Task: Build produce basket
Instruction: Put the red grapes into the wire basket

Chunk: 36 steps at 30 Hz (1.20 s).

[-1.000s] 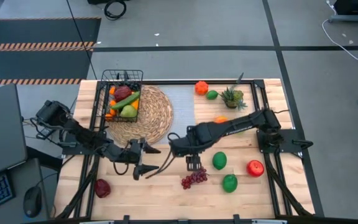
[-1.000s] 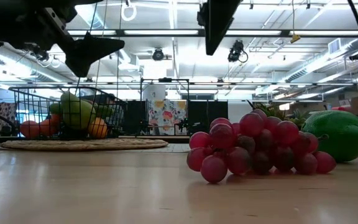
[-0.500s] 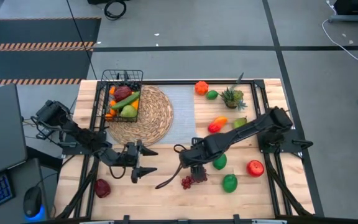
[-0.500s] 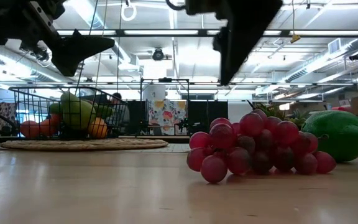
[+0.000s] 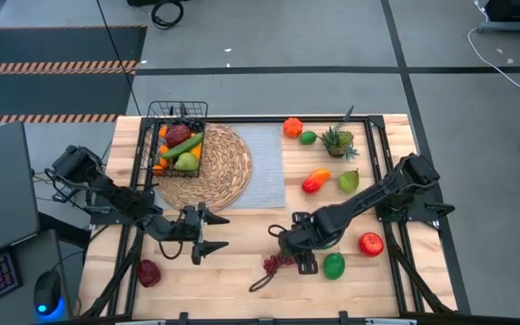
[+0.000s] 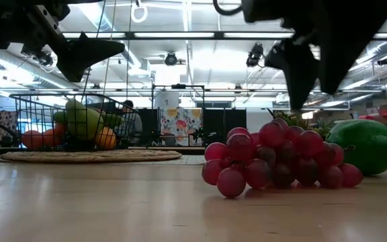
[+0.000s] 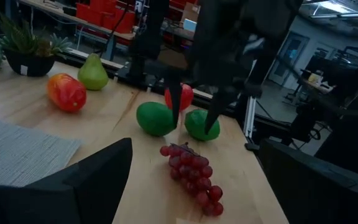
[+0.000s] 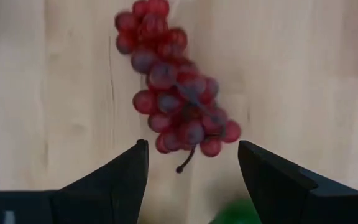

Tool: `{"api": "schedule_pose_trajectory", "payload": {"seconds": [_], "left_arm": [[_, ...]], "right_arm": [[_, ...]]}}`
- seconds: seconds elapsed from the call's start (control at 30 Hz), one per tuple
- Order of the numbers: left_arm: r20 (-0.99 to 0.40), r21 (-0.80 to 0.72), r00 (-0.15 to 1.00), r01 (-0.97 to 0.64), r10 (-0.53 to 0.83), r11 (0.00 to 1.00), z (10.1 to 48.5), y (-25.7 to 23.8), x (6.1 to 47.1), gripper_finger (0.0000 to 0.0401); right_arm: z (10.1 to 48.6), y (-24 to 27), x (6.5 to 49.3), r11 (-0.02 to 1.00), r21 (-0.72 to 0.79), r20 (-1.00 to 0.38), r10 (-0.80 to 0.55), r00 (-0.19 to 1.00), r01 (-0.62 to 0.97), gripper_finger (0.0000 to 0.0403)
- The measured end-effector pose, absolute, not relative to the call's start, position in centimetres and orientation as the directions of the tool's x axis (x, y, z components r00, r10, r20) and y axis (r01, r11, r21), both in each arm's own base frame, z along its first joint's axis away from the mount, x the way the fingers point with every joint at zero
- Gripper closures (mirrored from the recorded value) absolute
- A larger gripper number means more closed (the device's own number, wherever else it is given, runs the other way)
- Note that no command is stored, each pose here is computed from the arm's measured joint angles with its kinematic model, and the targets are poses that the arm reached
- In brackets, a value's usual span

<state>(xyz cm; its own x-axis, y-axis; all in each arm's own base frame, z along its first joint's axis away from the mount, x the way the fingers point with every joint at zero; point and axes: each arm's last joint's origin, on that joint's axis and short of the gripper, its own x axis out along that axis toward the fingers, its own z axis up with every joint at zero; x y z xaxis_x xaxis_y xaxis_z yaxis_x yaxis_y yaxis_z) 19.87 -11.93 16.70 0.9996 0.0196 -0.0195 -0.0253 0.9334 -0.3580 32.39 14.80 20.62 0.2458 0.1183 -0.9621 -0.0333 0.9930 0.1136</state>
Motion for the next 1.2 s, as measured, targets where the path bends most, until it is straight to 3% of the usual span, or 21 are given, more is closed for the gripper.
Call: {"api": "schedule_pose_trajectory", "payload": {"seconds": [0.3,1.03,1.2], "left_arm": [[-0.046,-0.364,0.999,-0.038,0.022,0.931,16.4,-11.9,19.9,0.0044],[-0.056,-0.361,0.997,-0.063,0.046,0.930,16.3,-11.8,19.9,0.0044],[-0.062,-0.356,0.997,-0.068,0.049,0.932,16.2,-11.8,19.9,0.0044]], "right_arm": [[18.9,15.1,31.4,0.994,0.082,-0.980,0.068,0.188,0.069,0.0151],[16.0,14.5,32.1,0.983,0.143,-0.923,0.092,0.373,0.111,0.0151],[15.3,14.1,31.9,0.994,0.054,-0.910,0.011,0.415,0.092,0.0167]]}}
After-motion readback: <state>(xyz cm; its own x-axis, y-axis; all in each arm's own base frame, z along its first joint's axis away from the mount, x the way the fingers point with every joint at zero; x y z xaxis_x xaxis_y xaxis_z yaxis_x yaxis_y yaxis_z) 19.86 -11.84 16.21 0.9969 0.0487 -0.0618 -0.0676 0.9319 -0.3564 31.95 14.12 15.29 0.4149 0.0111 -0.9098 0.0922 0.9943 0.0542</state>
